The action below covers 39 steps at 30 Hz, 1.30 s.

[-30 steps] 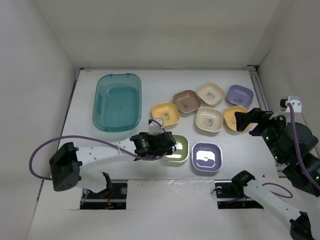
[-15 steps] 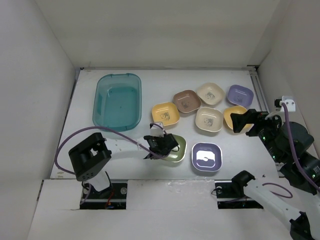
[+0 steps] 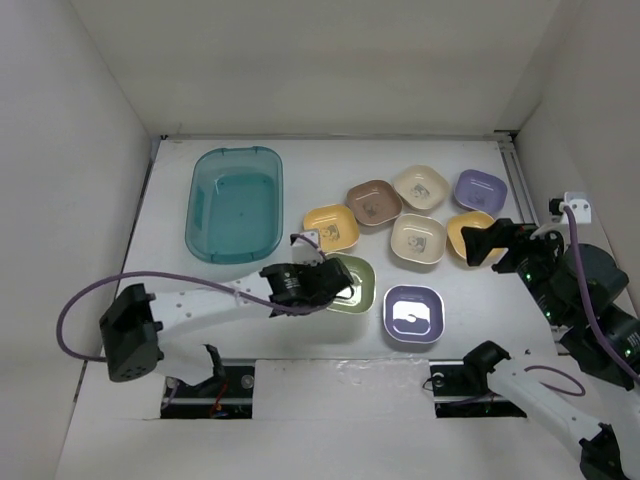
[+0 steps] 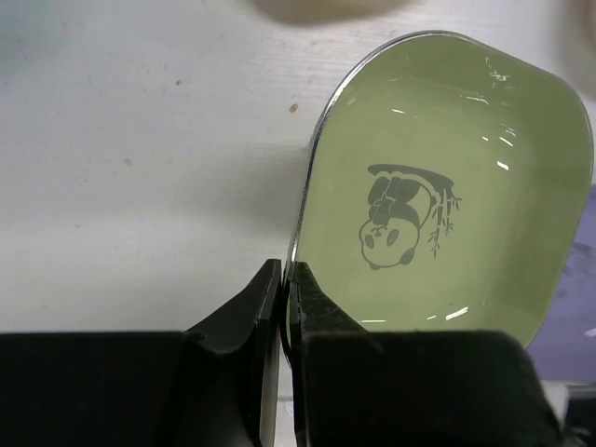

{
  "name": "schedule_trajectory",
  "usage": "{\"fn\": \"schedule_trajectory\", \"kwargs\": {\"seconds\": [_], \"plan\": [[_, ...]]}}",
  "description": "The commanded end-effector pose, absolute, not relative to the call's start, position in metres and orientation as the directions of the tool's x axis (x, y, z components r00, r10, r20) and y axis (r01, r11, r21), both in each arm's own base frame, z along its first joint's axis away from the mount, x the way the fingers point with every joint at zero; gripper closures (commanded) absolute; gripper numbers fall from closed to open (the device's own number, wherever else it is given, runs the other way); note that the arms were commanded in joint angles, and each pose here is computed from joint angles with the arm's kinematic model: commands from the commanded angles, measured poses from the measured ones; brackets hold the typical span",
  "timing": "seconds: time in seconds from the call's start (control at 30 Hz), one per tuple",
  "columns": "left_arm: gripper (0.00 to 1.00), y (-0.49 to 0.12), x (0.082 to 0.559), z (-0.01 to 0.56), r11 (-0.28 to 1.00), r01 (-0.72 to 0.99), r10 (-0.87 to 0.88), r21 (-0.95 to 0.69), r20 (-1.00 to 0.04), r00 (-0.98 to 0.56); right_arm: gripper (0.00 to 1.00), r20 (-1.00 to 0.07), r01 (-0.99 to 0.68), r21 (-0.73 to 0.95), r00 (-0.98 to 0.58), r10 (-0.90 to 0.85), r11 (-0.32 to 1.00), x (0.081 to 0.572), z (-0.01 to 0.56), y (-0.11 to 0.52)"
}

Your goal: Place the plates into the plastic bin on the countertop

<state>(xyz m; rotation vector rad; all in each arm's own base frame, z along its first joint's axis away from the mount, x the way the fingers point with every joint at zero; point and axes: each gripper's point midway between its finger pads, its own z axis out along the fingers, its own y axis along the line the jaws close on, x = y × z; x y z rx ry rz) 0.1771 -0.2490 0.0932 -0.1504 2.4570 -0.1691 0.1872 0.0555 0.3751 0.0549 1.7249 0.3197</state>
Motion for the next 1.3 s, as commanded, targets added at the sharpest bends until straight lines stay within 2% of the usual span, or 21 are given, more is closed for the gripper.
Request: {"fn": "schedule_trajectory", "kwargs": {"seconds": [0.0,0.1,0.17,0.23,0.37,0.47,0.53,0.7,0.8,0.87,1.13,1.2,1.23,1.27], "plan": [[1.00,-0.245,0.188,0.162,0.970,-0.051,-0.204,-0.236,-0.689,-0.696,0.00,-0.964,-0.161,0.244,-0.146,0.221,0.956,0.189,0.388,0.058],[1.00,-0.233,0.226,0.220,0.949,-0.090,-0.295,-0.303,-0.747,-0.596,0.00,-0.964,-0.185,0.254,-0.133,0.231,0.949,0.192,0.394,0.064],[1.00,-0.224,0.256,0.240,0.958,-0.049,-0.262,-0.284,-0.784,-0.563,0.00,-0.963,-0.200,0.258,-0.130,0.235,0.945,0.197,0.396,0.069],[1.00,-0.196,0.306,0.257,0.939,-0.116,-0.339,-0.325,-0.806,-0.485,0.00,-0.963,-0.213,0.257,-0.139,0.231,0.943,0.202,0.391,0.076],[1.00,-0.139,0.369,0.281,0.886,-0.213,-0.465,-0.413,-0.784,-0.412,0.00,-0.959,-0.255,0.264,-0.174,0.224,0.930,0.219,0.380,0.097],[1.00,-0.087,0.405,0.279,0.857,-0.299,-0.510,-0.420,-0.774,-0.375,0.00,-0.956,-0.273,0.257,-0.213,0.202,0.927,0.227,0.368,0.108],[1.00,-0.044,0.425,0.258,0.836,-0.397,-0.523,-0.378,-0.766,-0.373,0.00,-0.956,-0.288,0.261,-0.210,0.205,0.921,0.228,0.368,0.112],[1.00,-0.013,0.443,0.214,0.796,-0.449,-0.584,-0.405,-0.707,-0.399,0.00,-0.954,-0.293,0.259,-0.225,0.197,0.920,0.231,0.356,0.116],[1.00,0.008,0.443,0.182,0.748,-0.565,-0.615,-0.350,-0.686,-0.389,0.00,-0.954,-0.293,0.259,-0.225,0.197,0.920,0.231,0.356,0.116],[1.00,0.000,0.450,0.159,0.756,-0.559,-0.620,-0.341,-0.647,-0.444,0.00,-0.954,-0.304,0.261,-0.228,0.195,0.916,0.231,0.356,0.118],[1.00,-0.003,0.456,0.118,0.743,-0.593,-0.639,-0.310,-0.594,-0.489,0.00,-0.955,-0.298,0.262,-0.217,0.202,0.918,0.225,0.357,0.113],[0.96,-0.003,0.454,0.114,0.735,-0.607,-0.647,-0.302,-0.579,-0.496,0.00,-0.955,-0.298,0.262,-0.217,0.202,0.918,0.225,0.357,0.113],[0.86,-0.003,0.454,0.110,0.735,-0.610,-0.647,-0.295,-0.574,-0.502,0.00,-0.955,-0.298,0.262,-0.217,0.202,0.918,0.225,0.357,0.113],[0.83,-0.003,0.456,0.111,0.735,-0.607,-0.647,-0.301,-0.578,-0.497,0.00,-0.956,-0.300,0.264,-0.210,0.206,0.917,0.223,0.359,0.112]]}}
